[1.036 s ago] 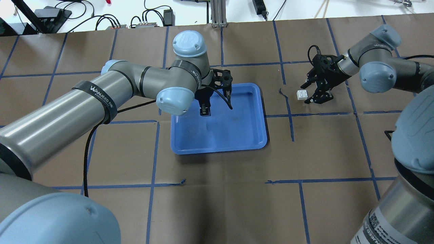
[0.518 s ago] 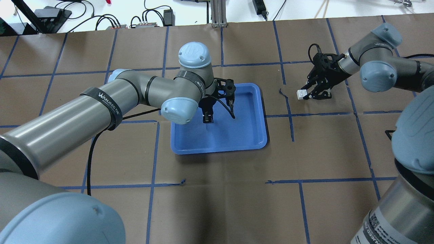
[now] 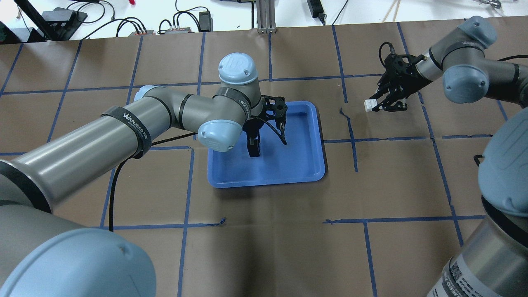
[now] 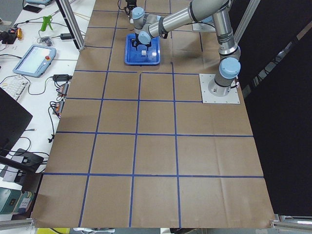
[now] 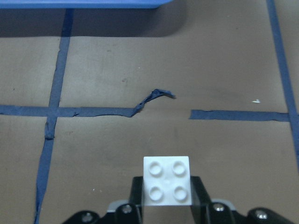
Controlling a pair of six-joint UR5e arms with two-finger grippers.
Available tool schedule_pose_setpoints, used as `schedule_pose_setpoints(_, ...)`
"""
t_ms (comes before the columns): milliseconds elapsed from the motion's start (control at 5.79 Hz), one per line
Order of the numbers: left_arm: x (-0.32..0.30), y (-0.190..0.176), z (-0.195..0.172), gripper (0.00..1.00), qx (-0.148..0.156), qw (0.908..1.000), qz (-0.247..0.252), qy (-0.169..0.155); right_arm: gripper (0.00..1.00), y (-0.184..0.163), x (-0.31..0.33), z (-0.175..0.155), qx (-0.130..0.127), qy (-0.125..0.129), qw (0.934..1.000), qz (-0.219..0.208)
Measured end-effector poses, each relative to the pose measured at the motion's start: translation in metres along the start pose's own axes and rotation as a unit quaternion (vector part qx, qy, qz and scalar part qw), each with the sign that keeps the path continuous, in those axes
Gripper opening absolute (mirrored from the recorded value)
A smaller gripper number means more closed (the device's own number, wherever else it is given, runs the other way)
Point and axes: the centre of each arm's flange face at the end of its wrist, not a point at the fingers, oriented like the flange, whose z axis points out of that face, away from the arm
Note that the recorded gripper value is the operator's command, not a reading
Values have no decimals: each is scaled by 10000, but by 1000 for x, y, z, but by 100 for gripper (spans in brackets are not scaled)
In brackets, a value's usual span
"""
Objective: Assemble white blocks and place on blue tray
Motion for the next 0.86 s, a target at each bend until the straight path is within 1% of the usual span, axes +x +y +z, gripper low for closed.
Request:
schedule_pose_setpoints(173, 1, -1, -27, 99, 24, 9998, -184, -91, 25, -15, 2, -23, -44, 115, 9998, 170)
schedule_pose_setpoints(345, 6, -2, -66, 99, 77, 9993, -369, -90, 25, -34, -4, -39, -46, 137, 9996, 256)
schedule_pose_setpoints(518, 16, -1, -117, 99, 124, 9986, -509, 8, 26, -59, -19, -42, -21, 78, 9995, 306)
schedule_pose_setpoints(691, 29, 10, -169, 99, 96, 9974, -694, 151, 26, -92, -38, -33, 45, 9, 9991, 410)
schedule_pose_setpoints(864, 41, 38, -214, 99, 71, 9947, -995, 263, 26, -130, -51, -19, 106, -4, 9986, 526)
